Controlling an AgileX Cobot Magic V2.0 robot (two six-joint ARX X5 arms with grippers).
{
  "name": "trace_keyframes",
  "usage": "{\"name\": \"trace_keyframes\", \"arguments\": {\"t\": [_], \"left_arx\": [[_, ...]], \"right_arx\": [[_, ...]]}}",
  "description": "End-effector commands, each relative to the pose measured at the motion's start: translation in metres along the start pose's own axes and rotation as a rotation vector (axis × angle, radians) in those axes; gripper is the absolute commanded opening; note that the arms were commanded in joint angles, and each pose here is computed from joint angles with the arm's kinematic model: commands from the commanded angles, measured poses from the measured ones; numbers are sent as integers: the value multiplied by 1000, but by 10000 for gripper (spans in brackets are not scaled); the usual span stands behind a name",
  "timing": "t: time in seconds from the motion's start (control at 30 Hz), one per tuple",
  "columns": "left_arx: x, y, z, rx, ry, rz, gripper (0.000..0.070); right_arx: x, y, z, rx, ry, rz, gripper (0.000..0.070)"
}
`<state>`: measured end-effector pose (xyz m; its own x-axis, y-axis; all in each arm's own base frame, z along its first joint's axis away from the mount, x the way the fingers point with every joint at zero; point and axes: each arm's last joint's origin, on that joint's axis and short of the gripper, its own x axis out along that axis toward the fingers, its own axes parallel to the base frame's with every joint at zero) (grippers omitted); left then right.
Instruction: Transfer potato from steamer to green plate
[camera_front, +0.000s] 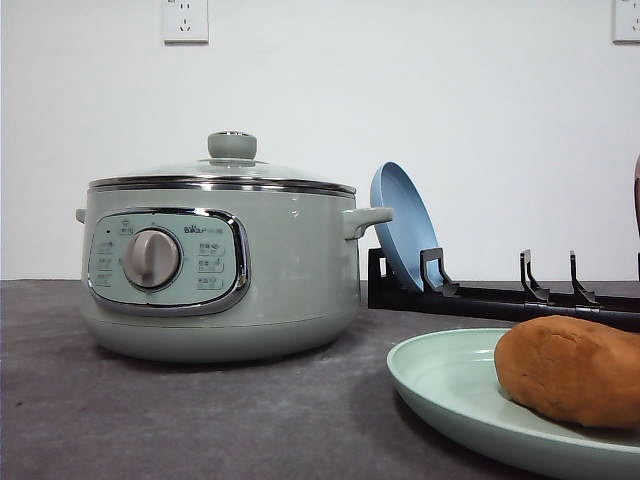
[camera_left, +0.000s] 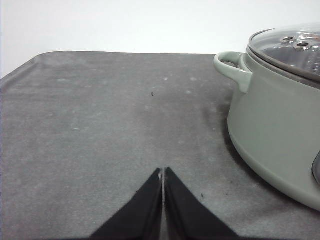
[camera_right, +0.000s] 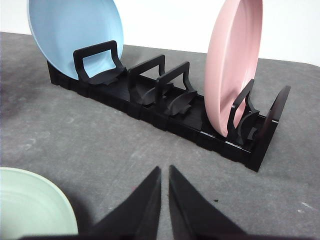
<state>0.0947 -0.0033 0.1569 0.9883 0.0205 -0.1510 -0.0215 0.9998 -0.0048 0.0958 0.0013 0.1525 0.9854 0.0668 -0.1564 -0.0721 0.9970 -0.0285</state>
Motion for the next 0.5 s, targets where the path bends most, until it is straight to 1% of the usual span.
{"name": "trace_keyframes", "arguments": {"t": [0.0, 0.47], "left_arx": [[2, 0, -7, 7, 26, 0, 0], [2, 0, -7, 7, 25, 0, 0]], "right_arx": [[0, 0, -1, 20, -3, -4, 17], [0, 0, 0, 19, -10, -4, 17]]}}
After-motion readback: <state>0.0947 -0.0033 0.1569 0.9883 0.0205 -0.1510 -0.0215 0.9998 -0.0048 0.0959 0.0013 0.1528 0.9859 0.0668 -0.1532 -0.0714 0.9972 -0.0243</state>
